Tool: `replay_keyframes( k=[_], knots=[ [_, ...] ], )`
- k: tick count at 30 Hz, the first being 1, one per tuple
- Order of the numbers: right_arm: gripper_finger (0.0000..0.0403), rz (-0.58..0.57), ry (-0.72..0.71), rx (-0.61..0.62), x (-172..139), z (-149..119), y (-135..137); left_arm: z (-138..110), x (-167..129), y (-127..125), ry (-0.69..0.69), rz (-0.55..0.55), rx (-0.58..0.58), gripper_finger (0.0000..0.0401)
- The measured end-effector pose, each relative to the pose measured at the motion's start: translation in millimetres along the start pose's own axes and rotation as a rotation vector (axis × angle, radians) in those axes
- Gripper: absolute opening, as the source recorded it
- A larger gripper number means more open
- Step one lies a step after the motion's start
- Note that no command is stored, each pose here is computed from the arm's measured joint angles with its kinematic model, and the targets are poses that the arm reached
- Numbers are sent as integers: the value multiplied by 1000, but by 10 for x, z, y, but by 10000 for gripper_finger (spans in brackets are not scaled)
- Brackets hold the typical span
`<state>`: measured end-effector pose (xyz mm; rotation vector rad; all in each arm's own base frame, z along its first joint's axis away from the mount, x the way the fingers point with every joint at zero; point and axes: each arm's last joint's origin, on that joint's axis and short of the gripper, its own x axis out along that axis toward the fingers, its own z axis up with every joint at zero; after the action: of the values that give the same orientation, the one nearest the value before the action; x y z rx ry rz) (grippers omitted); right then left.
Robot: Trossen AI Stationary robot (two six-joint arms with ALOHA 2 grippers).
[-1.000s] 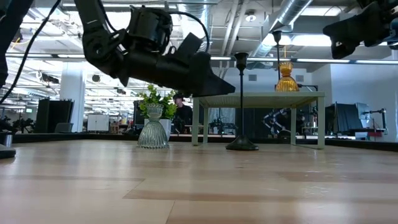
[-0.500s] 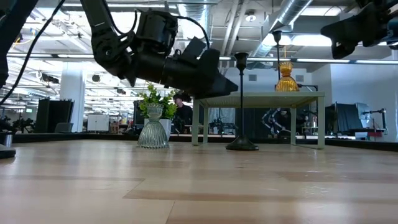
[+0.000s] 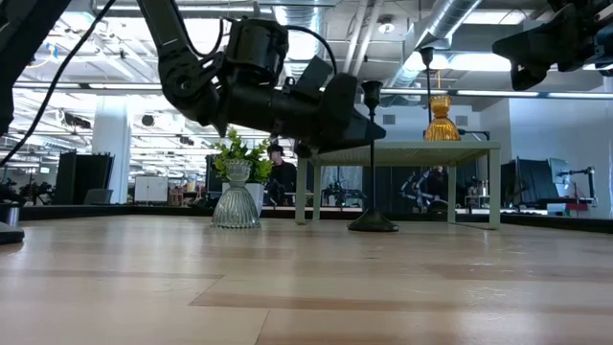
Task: Pick & Place candle stick holders
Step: Put the top right black metal candle holder on the shelf
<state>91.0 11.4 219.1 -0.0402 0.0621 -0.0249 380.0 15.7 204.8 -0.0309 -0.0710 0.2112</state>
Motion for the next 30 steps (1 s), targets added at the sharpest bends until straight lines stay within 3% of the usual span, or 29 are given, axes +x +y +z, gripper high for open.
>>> replay_keyframes(
  k=[10,14,22,30],
  knots=[
    [0,0,0,0,0,0,0,5,16,16,-3,6,2,175],
    [0,0,1,0,0,-1,0,4,18,22,-3,8,3,137],
    [0,0,1,0,0,-1,0,5,17,21,-3,7,44,23],
    [0,0,1,0,0,-1,0,23,10,8,-3,-45,48,17]
  ],
)
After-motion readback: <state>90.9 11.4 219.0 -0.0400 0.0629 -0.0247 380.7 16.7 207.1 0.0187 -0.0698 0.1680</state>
